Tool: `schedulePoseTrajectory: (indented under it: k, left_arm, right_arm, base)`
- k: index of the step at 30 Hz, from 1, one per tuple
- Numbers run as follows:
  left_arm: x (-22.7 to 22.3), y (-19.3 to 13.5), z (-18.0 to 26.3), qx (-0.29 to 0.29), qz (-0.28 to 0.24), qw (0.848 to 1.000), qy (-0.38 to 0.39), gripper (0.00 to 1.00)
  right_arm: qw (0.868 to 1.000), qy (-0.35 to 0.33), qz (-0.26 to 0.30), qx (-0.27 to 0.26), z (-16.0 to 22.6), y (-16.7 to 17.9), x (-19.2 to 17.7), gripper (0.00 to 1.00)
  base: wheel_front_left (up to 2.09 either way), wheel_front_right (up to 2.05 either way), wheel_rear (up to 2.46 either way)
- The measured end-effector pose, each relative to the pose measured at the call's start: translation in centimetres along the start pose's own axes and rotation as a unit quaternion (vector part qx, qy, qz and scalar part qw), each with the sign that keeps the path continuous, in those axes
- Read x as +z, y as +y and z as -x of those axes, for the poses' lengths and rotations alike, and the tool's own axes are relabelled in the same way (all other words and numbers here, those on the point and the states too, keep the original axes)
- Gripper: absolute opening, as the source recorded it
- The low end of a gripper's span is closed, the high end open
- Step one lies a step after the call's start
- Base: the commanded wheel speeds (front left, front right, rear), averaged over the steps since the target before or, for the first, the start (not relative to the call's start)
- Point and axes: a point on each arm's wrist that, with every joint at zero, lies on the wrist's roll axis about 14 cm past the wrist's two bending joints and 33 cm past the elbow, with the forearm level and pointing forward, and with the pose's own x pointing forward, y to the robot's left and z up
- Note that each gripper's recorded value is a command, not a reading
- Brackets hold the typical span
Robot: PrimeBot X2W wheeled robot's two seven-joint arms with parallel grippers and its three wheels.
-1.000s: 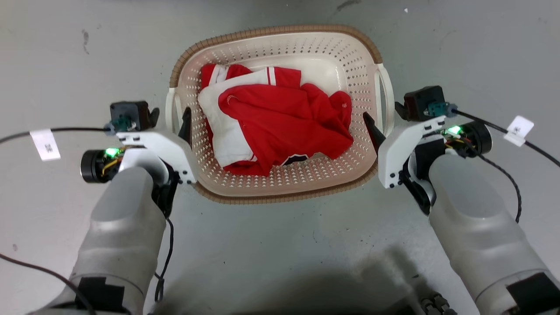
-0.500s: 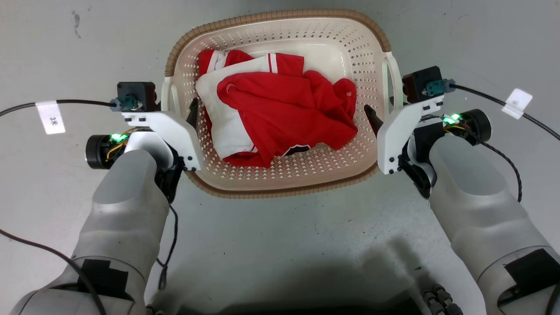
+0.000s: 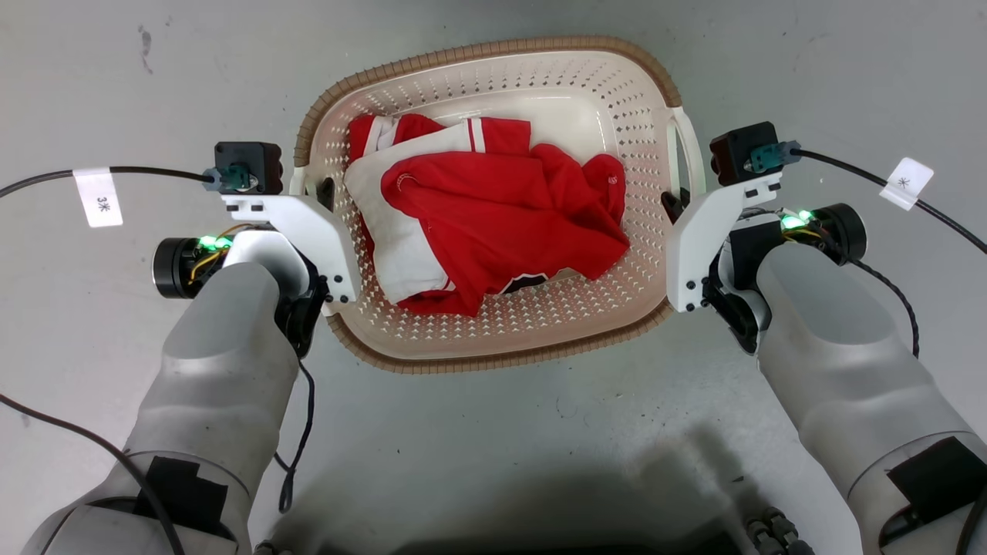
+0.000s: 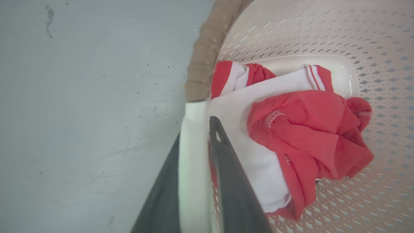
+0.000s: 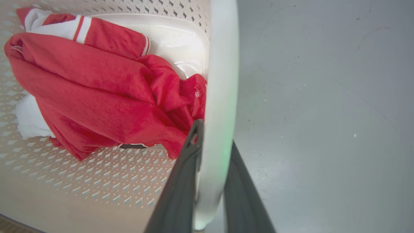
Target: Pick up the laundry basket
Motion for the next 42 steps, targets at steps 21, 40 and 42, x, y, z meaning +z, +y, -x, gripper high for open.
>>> schedulePoseTrajectory:
  k: [21, 40, 42]
  left_arm:
    - [5.3, -2.7, 7.0, -0.020, -0.030, 0.999, 0.036, 0.00]
    - [8.9, -5.4, 19.1, -0.022, -0.056, 0.997, 0.040, 0.00]
    - [8.5, -5.6, 19.8, -0.022, -0.056, 0.997, 0.042, 0.00]
  right_arm:
    - [0.999, 0.032, -0.031, 0.001, 7.2, 1.6, 3.4, 0.00]
    - [0.997, 0.063, -0.045, 0.018, 19.4, 4.9, 4.8, 0.00]
    - [0.997, 0.064, -0.048, 0.019, 20.2, 5.1, 4.4, 0.00]
  base:
    - [0.00, 0.00, 0.00]
    - [0.00, 0.00, 0.00]
    - [0.00, 0.00, 0.00]
